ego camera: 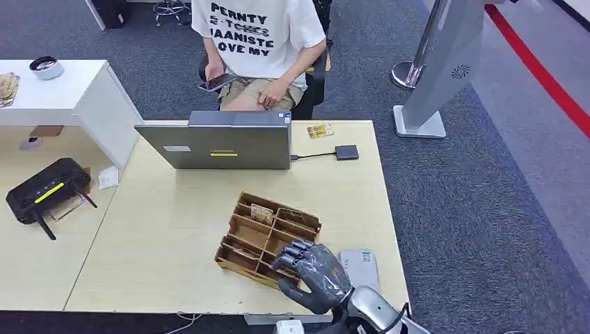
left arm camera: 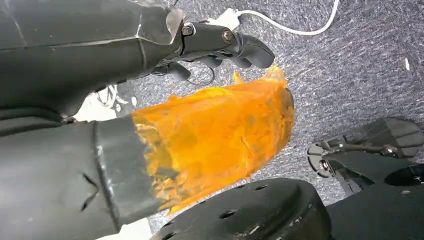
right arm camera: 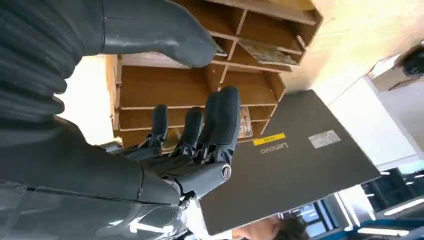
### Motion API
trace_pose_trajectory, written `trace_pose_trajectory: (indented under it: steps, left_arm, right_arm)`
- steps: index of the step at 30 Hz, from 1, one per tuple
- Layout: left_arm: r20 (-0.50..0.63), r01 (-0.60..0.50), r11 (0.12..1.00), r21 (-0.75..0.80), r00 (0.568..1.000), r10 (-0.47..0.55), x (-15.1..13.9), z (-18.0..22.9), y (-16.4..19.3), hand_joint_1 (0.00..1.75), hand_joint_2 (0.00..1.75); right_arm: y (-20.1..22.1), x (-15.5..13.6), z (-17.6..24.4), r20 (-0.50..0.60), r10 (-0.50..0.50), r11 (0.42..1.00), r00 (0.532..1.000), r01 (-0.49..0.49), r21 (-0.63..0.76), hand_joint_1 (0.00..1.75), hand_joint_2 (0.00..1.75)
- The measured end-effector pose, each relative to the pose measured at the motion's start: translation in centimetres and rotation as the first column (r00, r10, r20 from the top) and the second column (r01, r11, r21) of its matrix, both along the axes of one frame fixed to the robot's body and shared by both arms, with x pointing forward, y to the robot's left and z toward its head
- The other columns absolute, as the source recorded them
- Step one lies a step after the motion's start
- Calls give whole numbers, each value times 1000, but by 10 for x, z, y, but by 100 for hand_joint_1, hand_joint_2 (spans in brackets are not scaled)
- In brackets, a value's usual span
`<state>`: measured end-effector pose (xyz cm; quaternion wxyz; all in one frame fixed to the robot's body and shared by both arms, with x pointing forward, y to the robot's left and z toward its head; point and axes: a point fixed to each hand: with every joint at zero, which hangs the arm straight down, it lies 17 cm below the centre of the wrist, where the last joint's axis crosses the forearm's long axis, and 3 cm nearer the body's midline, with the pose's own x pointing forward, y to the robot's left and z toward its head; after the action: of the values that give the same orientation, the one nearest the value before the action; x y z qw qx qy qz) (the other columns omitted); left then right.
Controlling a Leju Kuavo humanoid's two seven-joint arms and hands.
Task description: Pass the card to the sensor for recognition and then transmit it.
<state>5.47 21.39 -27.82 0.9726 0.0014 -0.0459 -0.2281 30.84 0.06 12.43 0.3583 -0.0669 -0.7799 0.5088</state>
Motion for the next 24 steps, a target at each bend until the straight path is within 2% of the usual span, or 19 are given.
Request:
trace_pose_trajectory:
  steps: [14,20,24]
  left_arm:
    - [5,1,1000,-2,1000,-1,1,0,0,0,0]
    - [6,1,1000,-2,1000,-1,1,0,0,0,0]
    - [6,0,1000,-2,1000,0,1,0,0,0,0]
  right_arm:
    - [8,-5,-3,-26,36,999,999,-36,-7,98,175]
    - [7,-2,-7,4,19,999,1000,-19,-45,91,175]
    - [7,-1,-7,19,13,998,1000,-12,-56,93,175]
